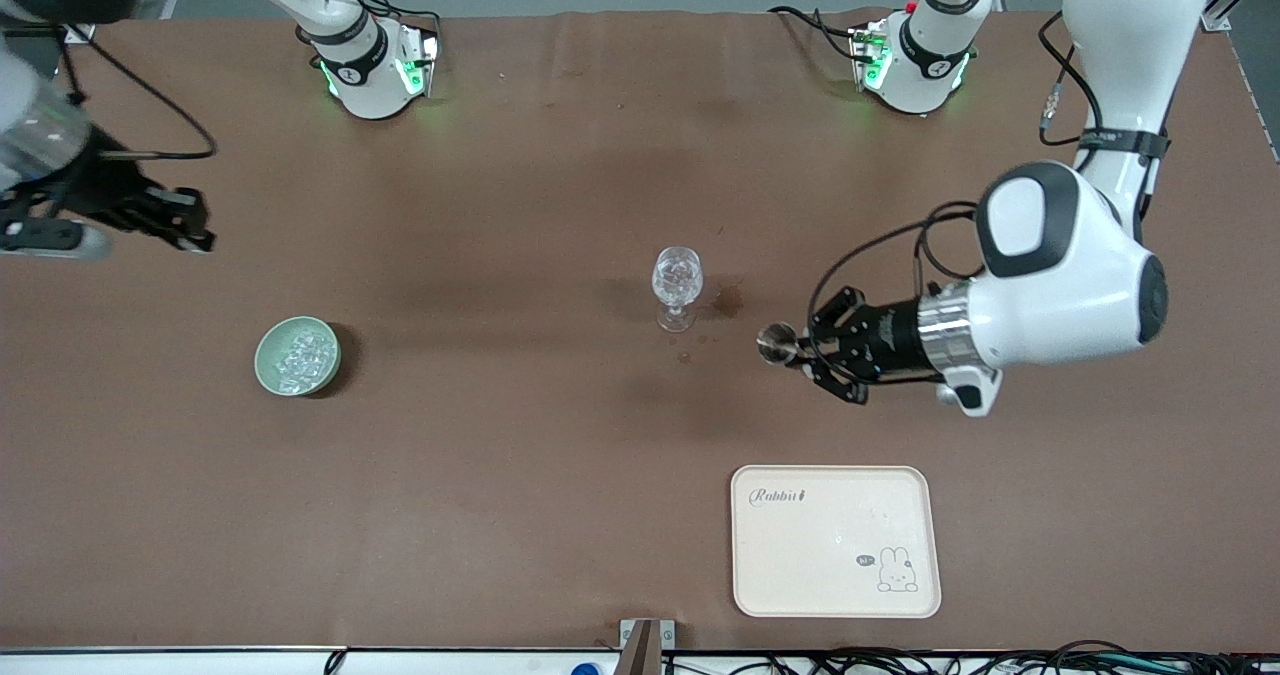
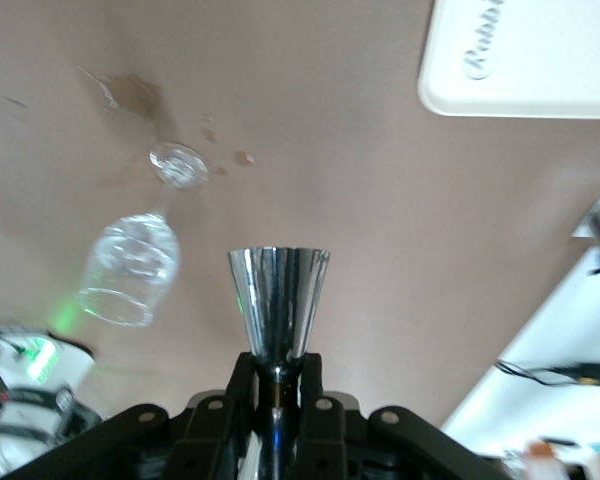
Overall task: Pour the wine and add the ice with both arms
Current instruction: 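Move the jigger to the tray while the right gripper carries ice to the glass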
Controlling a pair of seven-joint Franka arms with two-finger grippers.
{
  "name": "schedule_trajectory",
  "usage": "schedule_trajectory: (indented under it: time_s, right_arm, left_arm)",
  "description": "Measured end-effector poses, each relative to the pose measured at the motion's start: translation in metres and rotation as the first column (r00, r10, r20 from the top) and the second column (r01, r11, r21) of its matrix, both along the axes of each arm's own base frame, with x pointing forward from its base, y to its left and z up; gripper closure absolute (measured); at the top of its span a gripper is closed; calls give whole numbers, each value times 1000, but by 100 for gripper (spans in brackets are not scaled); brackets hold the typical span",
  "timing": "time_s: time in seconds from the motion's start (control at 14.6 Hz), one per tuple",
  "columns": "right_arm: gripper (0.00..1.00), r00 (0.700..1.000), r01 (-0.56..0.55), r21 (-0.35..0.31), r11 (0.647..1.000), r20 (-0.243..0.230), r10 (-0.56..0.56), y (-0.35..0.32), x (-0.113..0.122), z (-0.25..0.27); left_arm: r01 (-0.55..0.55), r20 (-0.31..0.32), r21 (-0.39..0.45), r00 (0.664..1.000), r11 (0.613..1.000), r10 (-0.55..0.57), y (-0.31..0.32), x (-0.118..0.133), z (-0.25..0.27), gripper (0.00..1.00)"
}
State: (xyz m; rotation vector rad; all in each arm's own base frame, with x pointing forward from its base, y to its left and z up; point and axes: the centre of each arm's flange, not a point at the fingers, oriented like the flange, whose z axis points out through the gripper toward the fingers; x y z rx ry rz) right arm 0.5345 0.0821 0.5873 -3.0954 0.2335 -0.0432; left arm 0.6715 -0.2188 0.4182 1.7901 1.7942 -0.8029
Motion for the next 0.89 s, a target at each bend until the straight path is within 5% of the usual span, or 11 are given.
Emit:
schedule_trajectory:
  time_s: [0.21, 0.55, 0.89]
  right_arm:
    - [73, 996, 91, 1, 996, -13, -91, 106, -13, -13]
    - [73, 979, 201, -24, 979, -31, -202, 271, -25, -55]
    - [73, 958, 285, 11, 958, 14, -286, 406, -24, -124]
  left_arm:
    - [-54, 13, -127, 998, 990, 57, 44, 31, -32, 79]
    - [-152, 80, -200, 982, 968, 170, 102, 65, -101, 79]
    - [-312, 61, -324, 935, 893, 349, 133, 89, -161, 79]
